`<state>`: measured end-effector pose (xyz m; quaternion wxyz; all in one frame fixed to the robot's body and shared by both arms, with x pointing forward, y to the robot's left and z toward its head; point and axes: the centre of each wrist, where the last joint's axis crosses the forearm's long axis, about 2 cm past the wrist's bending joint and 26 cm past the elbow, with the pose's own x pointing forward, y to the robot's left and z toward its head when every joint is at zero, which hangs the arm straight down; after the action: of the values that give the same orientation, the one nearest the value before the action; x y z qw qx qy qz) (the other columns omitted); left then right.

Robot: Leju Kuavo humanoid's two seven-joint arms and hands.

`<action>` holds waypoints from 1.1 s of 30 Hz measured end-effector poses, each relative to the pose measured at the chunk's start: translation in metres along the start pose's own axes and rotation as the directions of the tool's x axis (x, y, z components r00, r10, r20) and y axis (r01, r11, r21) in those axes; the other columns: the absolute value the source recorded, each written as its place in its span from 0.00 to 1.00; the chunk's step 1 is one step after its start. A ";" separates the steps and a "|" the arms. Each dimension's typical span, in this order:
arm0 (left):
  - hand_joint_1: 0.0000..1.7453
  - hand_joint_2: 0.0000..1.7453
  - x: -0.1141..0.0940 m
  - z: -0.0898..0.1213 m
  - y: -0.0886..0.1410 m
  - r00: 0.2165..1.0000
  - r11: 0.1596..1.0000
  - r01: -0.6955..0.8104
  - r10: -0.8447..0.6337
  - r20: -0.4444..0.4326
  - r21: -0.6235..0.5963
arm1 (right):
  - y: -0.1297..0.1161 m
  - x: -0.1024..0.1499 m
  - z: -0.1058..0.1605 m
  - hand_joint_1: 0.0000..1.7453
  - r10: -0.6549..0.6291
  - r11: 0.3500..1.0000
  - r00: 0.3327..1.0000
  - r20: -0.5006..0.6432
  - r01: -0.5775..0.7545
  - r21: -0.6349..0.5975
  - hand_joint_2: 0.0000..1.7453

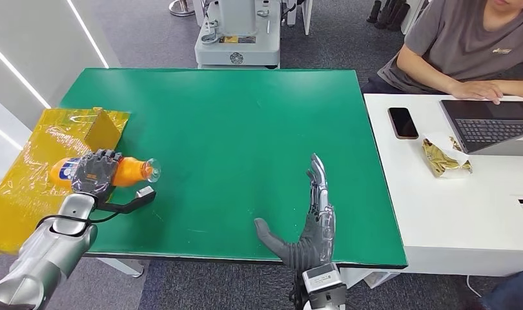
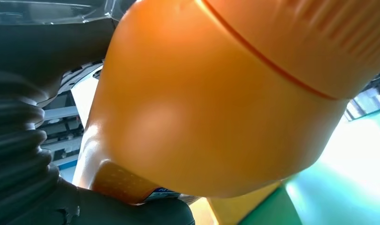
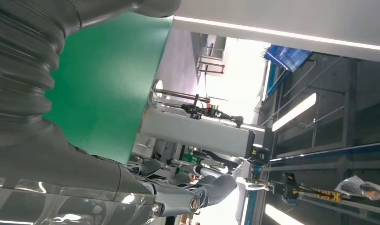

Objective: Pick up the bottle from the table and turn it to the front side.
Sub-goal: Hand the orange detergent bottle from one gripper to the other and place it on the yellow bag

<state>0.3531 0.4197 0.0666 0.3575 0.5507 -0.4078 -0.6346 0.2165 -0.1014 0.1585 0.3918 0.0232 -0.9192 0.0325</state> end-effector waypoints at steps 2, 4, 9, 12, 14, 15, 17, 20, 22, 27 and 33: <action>1.00 1.00 0.004 0.007 -0.007 1.000 1.000 0.004 -0.004 0.012 0.002 | -0.001 0.000 0.002 0.00 0.003 1.000 1.000 -0.007 -0.003 0.009 1.00; 1.00 1.00 0.008 0.014 -0.013 1.000 1.000 0.007 -0.007 0.021 -0.002 | -0.002 0.000 0.004 0.00 0.004 1.000 1.000 -0.014 -0.004 0.019 1.00; 1.00 1.00 0.015 0.024 -0.022 1.000 1.000 0.007 -0.007 0.025 -0.004 | -0.005 -0.001 0.008 0.00 0.014 0.999 1.000 -0.026 -0.013 0.040 1.00; 1.00 1.00 0.018 0.028 -0.026 1.000 1.000 0.006 -0.006 0.029 -0.010 | -0.006 -0.002 0.010 0.00 0.016 0.999 0.999 -0.031 -0.015 0.050 1.00; 1.00 1.00 0.020 0.031 -0.028 1.000 1.000 0.005 -0.005 0.031 -0.011 | -0.007 -0.002 0.010 0.00 0.016 0.998 0.999 -0.034 -0.014 0.056 1.00; 1.00 1.00 0.021 0.032 -0.029 1.000 1.000 0.004 -0.004 0.030 -0.012 | -0.007 -0.002 0.011 0.00 0.016 0.998 0.999 -0.035 -0.014 0.060 1.00; 0.97 1.00 0.023 0.035 -0.031 1.000 1.000 0.001 -0.001 0.024 -0.015 | -0.008 -0.002 0.012 0.00 0.012 0.997 0.999 -0.041 -0.009 0.071 1.00; 0.22 1.00 0.028 0.039 -0.034 1.000 1.000 -0.003 0.003 0.017 -0.019 | -0.007 -0.002 0.013 0.00 0.005 0.996 0.999 -0.049 -0.001 0.086 1.00; 0.00 1.00 0.030 0.043 -0.037 1.000 1.000 -0.005 0.006 0.019 -0.025 | -0.007 -0.002 0.013 0.00 0.002 0.996 0.999 -0.049 0.003 0.093 1.00; 0.00 1.00 0.037 0.047 -0.040 1.000 0.999 -0.016 0.017 0.025 -0.035 | -0.007 -0.003 0.011 0.00 -0.006 0.994 0.999 -0.040 0.011 0.111 1.00; 0.00 1.00 0.039 0.047 -0.040 0.999 0.999 -0.025 0.026 0.021 -0.034 | -0.007 -0.004 0.010 0.00 -0.012 0.993 0.999 -0.034 0.015 0.115 1.00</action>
<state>0.3008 0.4065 0.0170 0.3705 0.5326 -0.4075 -0.6426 0.2128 -0.1092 0.1487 0.4052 0.0514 -0.9090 0.0833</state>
